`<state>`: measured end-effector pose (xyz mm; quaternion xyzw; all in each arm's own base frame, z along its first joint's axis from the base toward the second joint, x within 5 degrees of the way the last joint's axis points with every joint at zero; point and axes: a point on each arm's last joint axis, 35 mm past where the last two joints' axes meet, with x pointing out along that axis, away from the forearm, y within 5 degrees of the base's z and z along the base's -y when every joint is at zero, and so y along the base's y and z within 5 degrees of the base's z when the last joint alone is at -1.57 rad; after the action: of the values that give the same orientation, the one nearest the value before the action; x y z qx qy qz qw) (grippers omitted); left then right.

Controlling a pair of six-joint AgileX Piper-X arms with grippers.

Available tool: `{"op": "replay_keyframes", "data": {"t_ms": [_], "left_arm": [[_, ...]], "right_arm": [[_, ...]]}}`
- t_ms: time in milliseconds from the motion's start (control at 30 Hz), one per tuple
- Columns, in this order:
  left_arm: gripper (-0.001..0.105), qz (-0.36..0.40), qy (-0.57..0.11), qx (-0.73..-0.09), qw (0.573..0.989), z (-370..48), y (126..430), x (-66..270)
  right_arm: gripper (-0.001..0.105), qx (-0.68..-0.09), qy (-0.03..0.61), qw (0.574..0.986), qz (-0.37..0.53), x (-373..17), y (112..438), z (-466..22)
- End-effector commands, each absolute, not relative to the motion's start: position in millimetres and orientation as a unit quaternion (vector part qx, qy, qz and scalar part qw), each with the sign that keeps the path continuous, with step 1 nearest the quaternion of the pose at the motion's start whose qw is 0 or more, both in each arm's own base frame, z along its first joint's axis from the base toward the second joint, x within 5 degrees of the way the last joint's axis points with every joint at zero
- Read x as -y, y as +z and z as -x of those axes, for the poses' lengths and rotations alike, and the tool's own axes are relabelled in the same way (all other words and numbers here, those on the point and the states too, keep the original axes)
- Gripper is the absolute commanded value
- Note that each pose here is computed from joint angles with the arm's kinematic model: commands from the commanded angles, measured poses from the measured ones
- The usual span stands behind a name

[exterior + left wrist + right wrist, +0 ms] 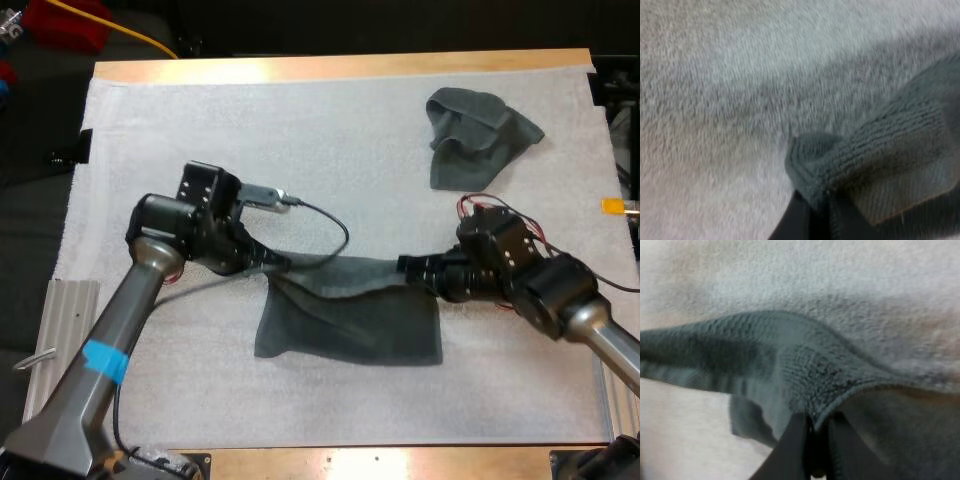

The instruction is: Pick towel from pile, fold and stack

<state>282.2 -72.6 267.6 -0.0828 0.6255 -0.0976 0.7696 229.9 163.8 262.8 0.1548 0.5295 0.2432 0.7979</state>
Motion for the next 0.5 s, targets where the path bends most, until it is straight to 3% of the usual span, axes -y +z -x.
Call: {"op": "replay_keyframes", "data": {"t_ms": [0, 233, 467], "left_arm": [[0.0, 0.102, -0.102, -0.625, 0.767, -288, 264, 70], [0.0, 0.151, -0.101, -0.645, 0.743, -311, 233, 56], [0.0, 0.174, -0.09, -0.624, 0.757, -326, 222, 48]], "right_arm": [[0.001, -0.531, 0.245, 0.792, -0.176, -162, 260, -237], [0.001, -0.528, 0.21, 0.787, -0.238, -151, 235, -273], [0.001, -0.523, 0.19, 0.784, -0.277, -146, 217, -294]]}}
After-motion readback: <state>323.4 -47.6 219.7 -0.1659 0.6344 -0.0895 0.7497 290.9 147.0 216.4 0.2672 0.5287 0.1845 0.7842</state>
